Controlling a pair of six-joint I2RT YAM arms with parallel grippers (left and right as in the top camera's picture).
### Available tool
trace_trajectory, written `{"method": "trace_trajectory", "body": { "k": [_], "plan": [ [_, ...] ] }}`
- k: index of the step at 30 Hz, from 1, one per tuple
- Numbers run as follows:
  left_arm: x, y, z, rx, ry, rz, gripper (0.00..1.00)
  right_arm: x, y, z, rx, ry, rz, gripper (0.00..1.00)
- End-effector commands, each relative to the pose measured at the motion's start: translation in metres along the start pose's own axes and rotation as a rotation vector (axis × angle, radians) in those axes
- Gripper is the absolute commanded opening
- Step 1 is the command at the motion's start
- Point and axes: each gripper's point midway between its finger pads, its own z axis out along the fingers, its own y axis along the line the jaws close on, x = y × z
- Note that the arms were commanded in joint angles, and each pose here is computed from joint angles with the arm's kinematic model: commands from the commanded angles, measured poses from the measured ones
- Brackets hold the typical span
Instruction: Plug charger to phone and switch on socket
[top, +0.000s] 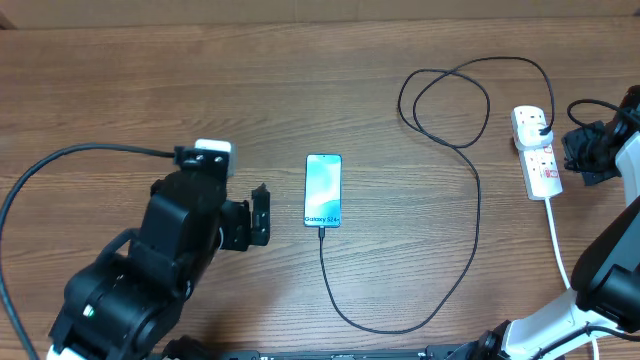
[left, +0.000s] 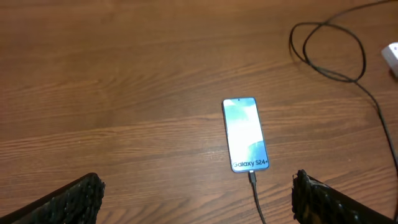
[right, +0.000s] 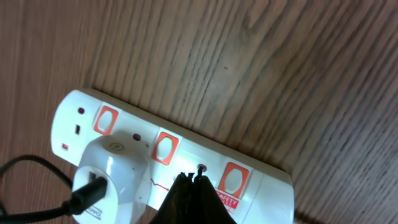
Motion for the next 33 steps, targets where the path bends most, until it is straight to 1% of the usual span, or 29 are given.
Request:
{"method": "trace_trajectory", "body": {
  "k": [1, 7, 10, 14, 17, 20, 28, 33],
  "plan": [
    [-0.001, 0.003, -0.002, -0.016, -0.013, 0.011, 1.0, -0.012, 0.011, -0.007, -0.032, -0.035, -0.014, 0.04],
    [0.001, 0.004, -0.002, -0.022, -0.005, 0.01, 1.0, -0.015, 0.014, -0.008, -0.043, -0.047, -0.016, 0.04],
    [0.0, 0.014, -0.002, -0.045, -0.006, -0.016, 0.99, -0.015, 0.014, -0.008, -0.042, -0.045, -0.016, 0.04],
    [-0.006, 0.046, -0.01, -0.134, -0.047, -0.107, 1.0, -0.014, 0.016, -0.008, -0.053, -0.042, -0.017, 0.04],
    [-0.009, 0.077, -0.024, -0.219, -0.096, -0.194, 0.99, -0.018, 0.018, -0.008, -0.058, -0.06, -0.033, 0.04],
    [-0.009, 0.101, -0.046, -0.289, -0.165, -0.268, 1.0, -0.011, 0.015, -0.01, -0.046, -0.024, -0.059, 0.04],
    [-0.006, 0.102, -0.082, -0.277, -0.281, -0.289, 1.0, -0.016, 0.025, -0.023, -0.062, -0.015, -0.057, 0.04],
    [-0.002, 0.101, -0.105, -0.261, -0.358, -0.296, 1.0, -0.008, 0.029, -0.014, -0.048, 0.048, -0.06, 0.04]
  ]
}}
